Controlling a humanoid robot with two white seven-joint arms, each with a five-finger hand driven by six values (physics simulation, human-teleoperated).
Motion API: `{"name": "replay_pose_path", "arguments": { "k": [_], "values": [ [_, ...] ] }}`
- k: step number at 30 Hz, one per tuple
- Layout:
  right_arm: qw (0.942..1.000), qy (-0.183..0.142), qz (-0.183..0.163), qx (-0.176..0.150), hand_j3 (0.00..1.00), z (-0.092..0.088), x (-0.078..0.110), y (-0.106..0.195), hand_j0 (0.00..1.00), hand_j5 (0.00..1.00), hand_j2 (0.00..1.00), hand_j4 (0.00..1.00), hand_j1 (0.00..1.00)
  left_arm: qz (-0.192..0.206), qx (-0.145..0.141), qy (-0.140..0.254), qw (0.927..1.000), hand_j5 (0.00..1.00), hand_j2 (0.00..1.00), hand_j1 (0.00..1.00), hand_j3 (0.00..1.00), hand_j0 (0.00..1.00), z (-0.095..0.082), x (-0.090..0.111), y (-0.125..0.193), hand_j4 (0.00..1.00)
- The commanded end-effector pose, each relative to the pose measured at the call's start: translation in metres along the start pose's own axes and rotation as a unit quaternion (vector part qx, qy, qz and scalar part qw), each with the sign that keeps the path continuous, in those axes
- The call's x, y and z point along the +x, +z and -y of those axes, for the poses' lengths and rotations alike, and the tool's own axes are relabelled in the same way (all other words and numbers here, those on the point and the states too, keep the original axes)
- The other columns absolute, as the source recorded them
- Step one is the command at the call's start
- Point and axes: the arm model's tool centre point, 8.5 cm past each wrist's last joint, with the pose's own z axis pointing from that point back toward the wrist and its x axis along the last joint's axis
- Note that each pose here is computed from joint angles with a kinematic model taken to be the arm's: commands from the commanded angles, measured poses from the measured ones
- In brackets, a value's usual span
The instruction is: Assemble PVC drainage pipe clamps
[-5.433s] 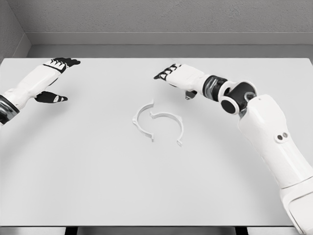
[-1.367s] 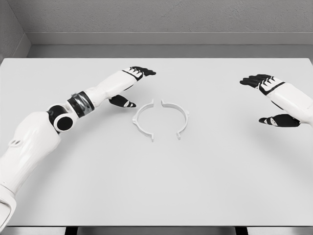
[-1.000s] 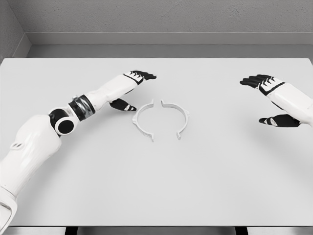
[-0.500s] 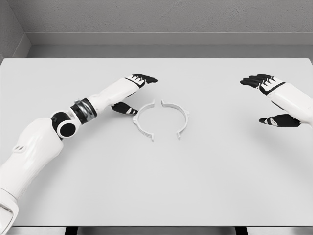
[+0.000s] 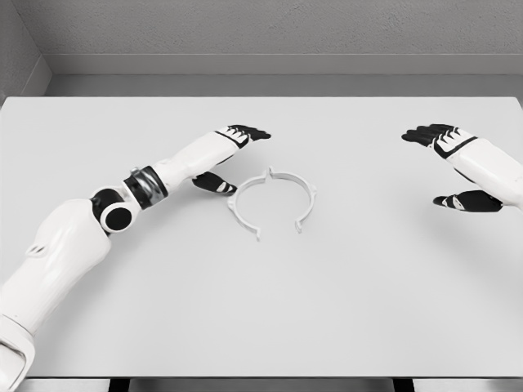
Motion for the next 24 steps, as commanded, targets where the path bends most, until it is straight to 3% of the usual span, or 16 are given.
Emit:
{"name": "replay_pose_path", "arguments": {
  "k": [1, 9, 15, 24],
  "values": [
    [1.0000, -0.003, 0.000, -0.002, 1.00, 0.001, 0.000, 0.000, 1.00, 1.00, 1.00, 1.00, 1.00, 0.002, 0.003, 0.003, 1.0000, 1.00, 1.00, 1.00, 1.00, 1.00, -0.001, 0.001, -0.001, 1.00],
    [1.0000, -0.003, 0.000, -0.002, 1.00, 0.000, 0.000, 0.000, 1.00, 1.00, 1.00, 1.00, 1.00, -0.005, 0.009, -0.006, 0.9999, 1.00, 1.00, 1.00, 1.00, 1.00, -0.013, -0.006, 0.003, 1.00],
    [1.0000, -0.003, 0.001, -0.002, 1.00, 0.000, 0.000, 0.000, 1.00, 1.00, 1.00, 1.00, 1.00, -0.002, 0.009, -0.039, 0.9992, 1.00, 1.00, 1.00, 1.00, 1.00, -0.034, -0.009, 0.026, 1.00],
    [1.0000, -0.003, 0.001, -0.002, 1.00, 0.000, 0.000, -0.001, 1.00, 1.00, 1.00, 1.00, 1.00, 0.023, 0.006, -0.037, 0.9990, 1.00, 1.00, 1.00, 1.00, 1.00, -0.024, 0.008, 0.029, 1.00]
  ]
}}
